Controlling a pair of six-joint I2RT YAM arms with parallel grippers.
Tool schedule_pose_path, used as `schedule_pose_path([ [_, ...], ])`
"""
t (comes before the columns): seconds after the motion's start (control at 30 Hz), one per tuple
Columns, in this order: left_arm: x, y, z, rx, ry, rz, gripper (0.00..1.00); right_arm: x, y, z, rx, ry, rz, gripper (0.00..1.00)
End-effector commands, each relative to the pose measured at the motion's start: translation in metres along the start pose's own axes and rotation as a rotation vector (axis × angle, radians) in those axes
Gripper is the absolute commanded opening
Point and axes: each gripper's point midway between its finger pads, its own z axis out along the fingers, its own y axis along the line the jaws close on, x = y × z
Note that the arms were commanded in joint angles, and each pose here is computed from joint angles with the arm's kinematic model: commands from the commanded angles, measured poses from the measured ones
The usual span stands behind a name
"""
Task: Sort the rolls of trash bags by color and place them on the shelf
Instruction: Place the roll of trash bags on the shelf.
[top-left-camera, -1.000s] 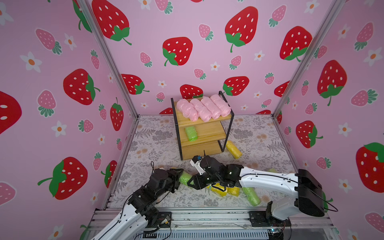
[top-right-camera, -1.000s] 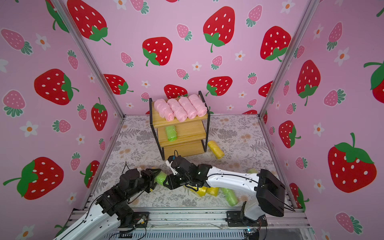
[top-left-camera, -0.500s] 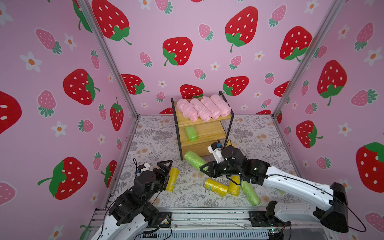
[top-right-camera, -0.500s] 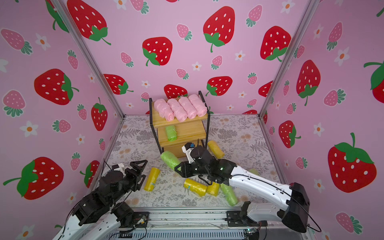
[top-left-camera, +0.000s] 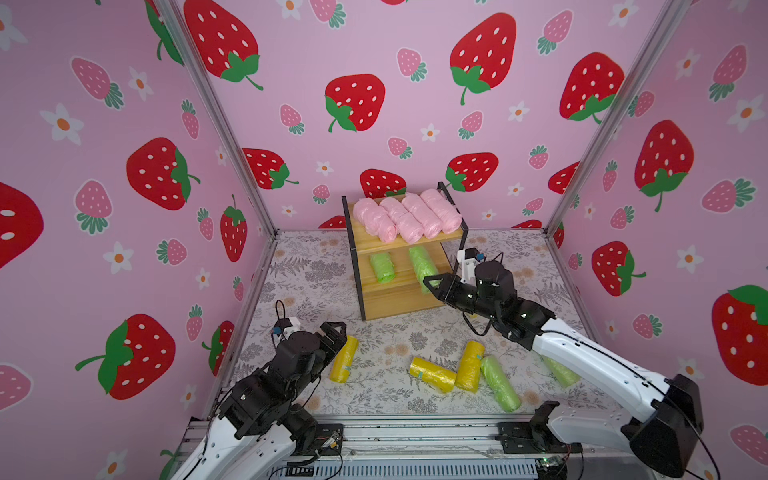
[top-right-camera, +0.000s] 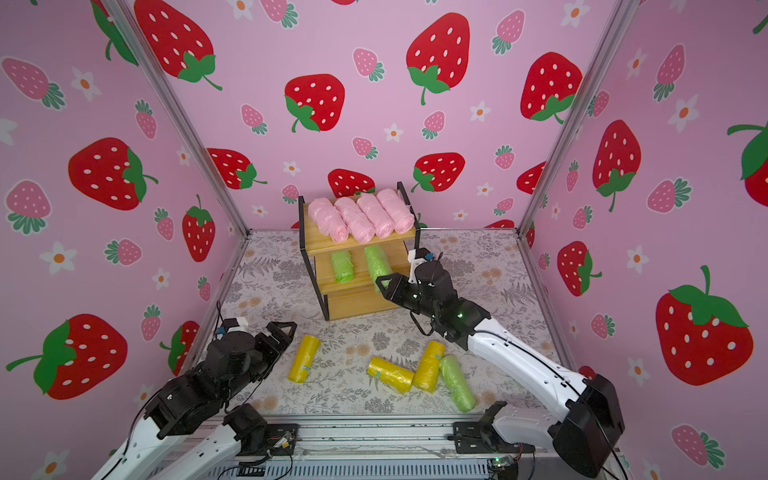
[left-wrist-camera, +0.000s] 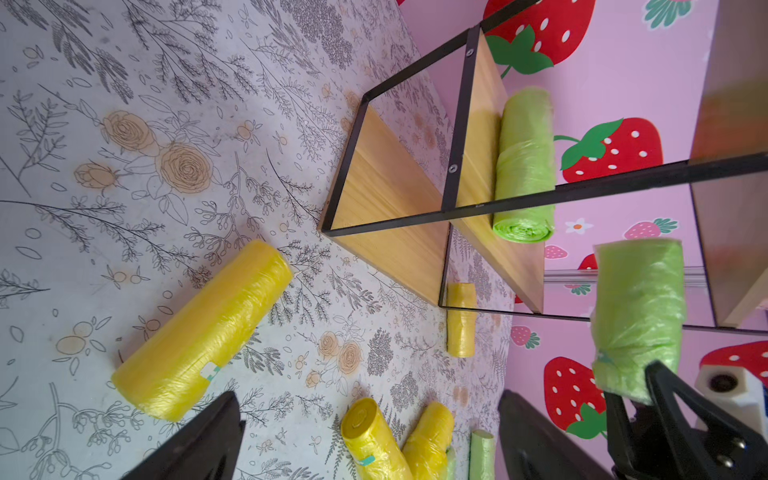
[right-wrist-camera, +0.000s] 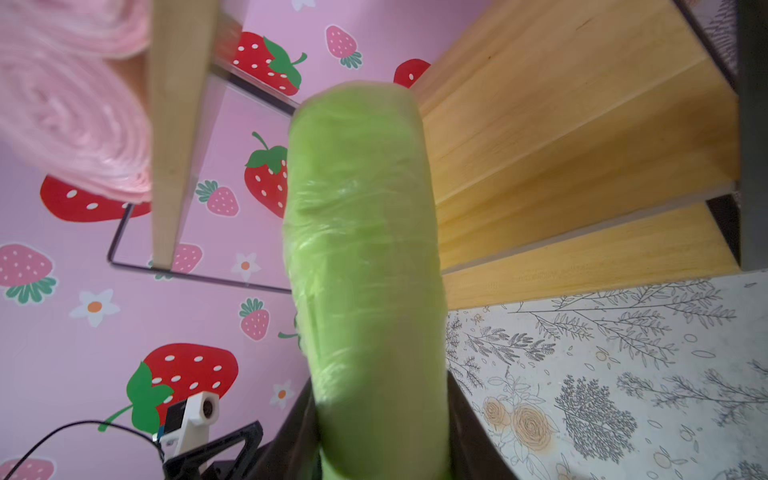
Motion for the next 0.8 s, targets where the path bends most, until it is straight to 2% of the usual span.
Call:
schedule_pose_path([
  [0.0,-0.004,-0.004,-0.007,-0.005,0.000,0.063,1.00,-0.025,0.029,0.010,-0.120,-0.072,0.053,0.00],
  [0.23,-0.004,0.003,-0.005,-0.044,-0.004,0.120,1.00,-0.044,0.033,0.049,-0.134,-0.075,0.065,0.00],
  [0.47,0.009,0.019,0.010,-0.120,0.068,0.138,1.00,-0.054,0.032,0.079,-0.136,-0.039,0.083,0.00],
  [0.67,0.021,0.030,0.026,-0.195,0.179,0.135,1.00,-0.056,0.026,0.093,-0.118,-0.013,0.091,0.25],
  [0.77,0.023,0.037,0.031,-0.234,0.208,0.137,1.00,-0.052,0.022,0.102,-0.107,0.013,0.100,0.32],
])
